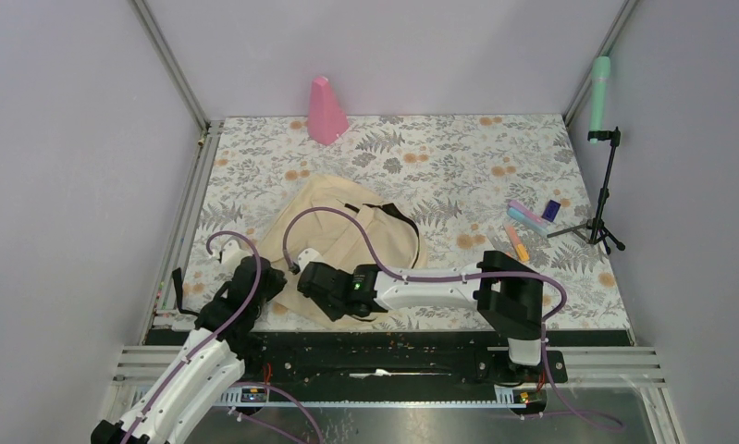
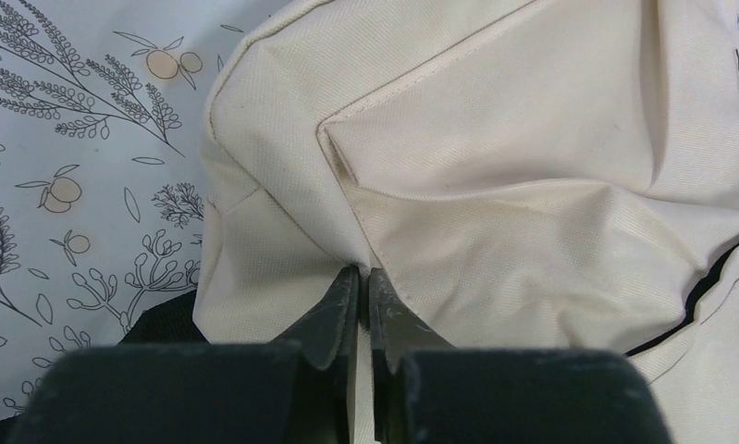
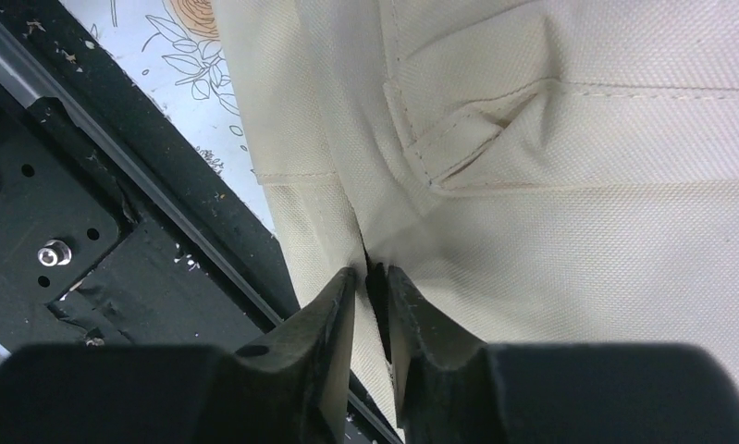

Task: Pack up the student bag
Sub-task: Zip the student bag at the center of the board.

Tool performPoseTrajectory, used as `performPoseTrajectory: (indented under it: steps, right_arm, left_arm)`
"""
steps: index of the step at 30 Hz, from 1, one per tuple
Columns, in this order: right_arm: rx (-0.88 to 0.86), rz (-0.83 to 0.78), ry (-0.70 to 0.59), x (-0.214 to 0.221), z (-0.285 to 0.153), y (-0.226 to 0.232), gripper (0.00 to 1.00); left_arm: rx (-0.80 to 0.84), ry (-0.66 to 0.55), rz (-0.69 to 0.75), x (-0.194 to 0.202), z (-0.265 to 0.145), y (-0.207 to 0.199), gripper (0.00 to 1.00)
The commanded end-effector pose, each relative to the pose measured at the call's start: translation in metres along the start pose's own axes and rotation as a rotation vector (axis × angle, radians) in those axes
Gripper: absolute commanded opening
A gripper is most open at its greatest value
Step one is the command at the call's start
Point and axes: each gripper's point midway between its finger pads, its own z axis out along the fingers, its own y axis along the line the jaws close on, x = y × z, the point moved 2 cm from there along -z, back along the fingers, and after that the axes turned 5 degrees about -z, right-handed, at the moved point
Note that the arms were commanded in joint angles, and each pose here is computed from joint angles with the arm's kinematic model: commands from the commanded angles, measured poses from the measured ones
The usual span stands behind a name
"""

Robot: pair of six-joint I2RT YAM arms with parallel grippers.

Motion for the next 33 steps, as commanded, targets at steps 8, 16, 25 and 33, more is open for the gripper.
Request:
performPoseTrajectory:
  steps: [8, 16, 25, 33]
  right_arm:
    - [0.059, 0.074, -0.062, -0.023, -0.007, -0.001, 0.08]
    - [0.083, 0.128, -0.132, -0.035, -0.033, -0.010, 0.00]
    - [0.064, 0.233, -0.264, -0.036, -0.071, -0.023, 0.00]
    - [0.131, 0.314, -0.303, -0.016, -0.079, -0.043, 0.00]
  left_arm:
    - [0.042, -0.008, -0.007, -0.003, -0.001, -0.007, 0.00]
    - [0.034, -0.031, 0.009, -0.008, -0.003, -0.007, 0.00]
    - [0.021, -0.056, 0.045, -0.017, -0.002, -0.010, 0.00]
    - [0.025, -0.066, 0.028, -0.020, 0.000, -0.010, 0.00]
